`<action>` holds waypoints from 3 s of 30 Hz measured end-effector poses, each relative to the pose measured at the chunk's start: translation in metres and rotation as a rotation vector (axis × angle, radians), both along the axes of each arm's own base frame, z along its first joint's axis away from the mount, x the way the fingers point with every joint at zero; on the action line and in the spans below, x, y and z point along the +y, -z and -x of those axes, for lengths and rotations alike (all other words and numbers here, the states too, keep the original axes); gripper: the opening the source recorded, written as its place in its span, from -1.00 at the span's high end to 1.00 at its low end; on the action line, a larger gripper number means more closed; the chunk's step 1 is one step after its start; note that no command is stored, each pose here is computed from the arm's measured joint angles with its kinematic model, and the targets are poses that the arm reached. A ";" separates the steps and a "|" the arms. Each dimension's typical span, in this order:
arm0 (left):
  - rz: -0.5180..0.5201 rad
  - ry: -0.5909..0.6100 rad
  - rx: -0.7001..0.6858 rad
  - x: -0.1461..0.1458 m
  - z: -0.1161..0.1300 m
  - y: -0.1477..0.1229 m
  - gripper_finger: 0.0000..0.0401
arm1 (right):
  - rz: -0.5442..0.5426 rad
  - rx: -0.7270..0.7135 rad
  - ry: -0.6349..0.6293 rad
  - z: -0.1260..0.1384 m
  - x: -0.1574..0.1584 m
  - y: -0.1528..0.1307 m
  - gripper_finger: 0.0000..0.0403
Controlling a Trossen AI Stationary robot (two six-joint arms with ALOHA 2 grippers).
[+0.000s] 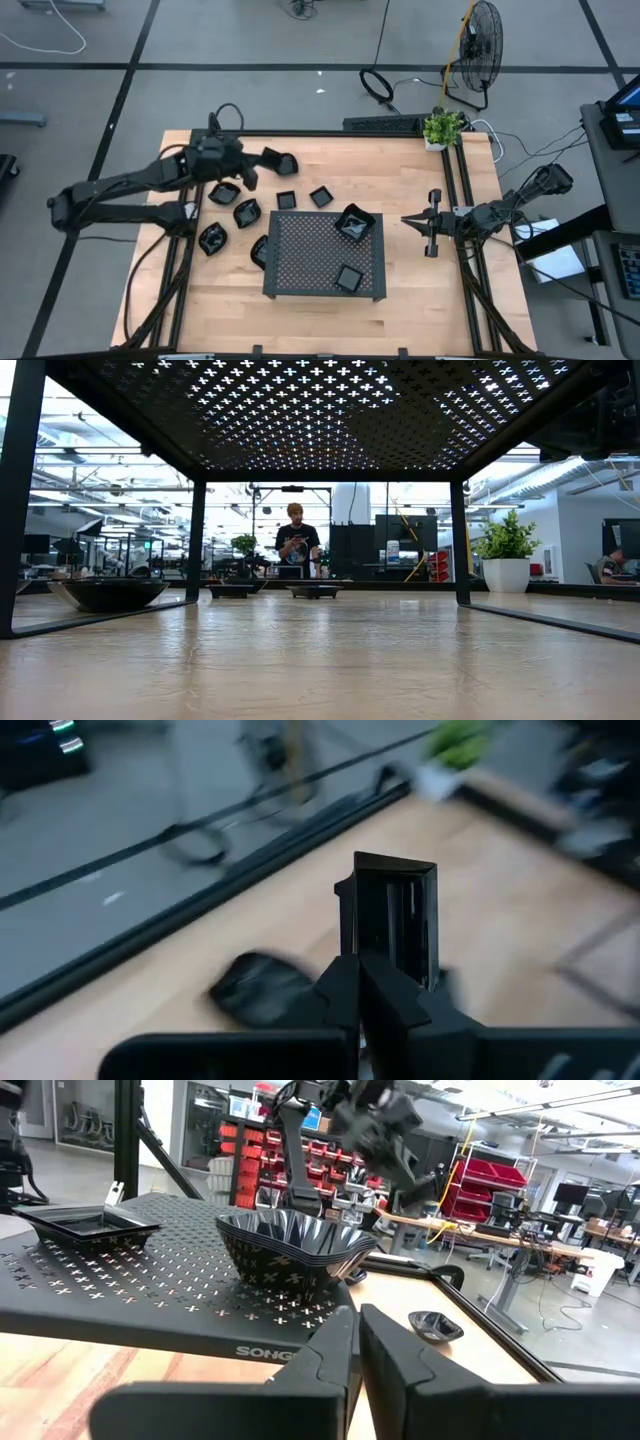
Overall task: Pick & Place Mini shaped plates
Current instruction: Stack the black square plate on top of the black square plates on the shelf
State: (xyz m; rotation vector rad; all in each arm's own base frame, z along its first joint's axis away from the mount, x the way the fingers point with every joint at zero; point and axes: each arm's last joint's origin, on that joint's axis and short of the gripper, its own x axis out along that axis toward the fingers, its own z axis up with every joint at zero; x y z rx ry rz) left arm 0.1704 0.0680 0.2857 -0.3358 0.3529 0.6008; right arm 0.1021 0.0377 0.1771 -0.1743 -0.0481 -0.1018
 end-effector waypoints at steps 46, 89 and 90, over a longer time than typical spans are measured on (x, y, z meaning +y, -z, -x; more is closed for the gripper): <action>-0.653 0.150 -0.079 -0.138 -0.060 -0.009 0.99 | -0.131 -0.120 -0.011 0.001 -0.001 -0.012 0.94; -1.086 0.175 -0.020 -0.042 -0.149 -0.021 0.95 | -0.086 -0.288 0.351 -0.168 -0.062 -0.092 0.04; -1.086 0.176 -0.019 -0.042 -0.149 -0.021 0.95 | -0.086 -0.296 0.351 -0.168 -0.062 -0.092 0.05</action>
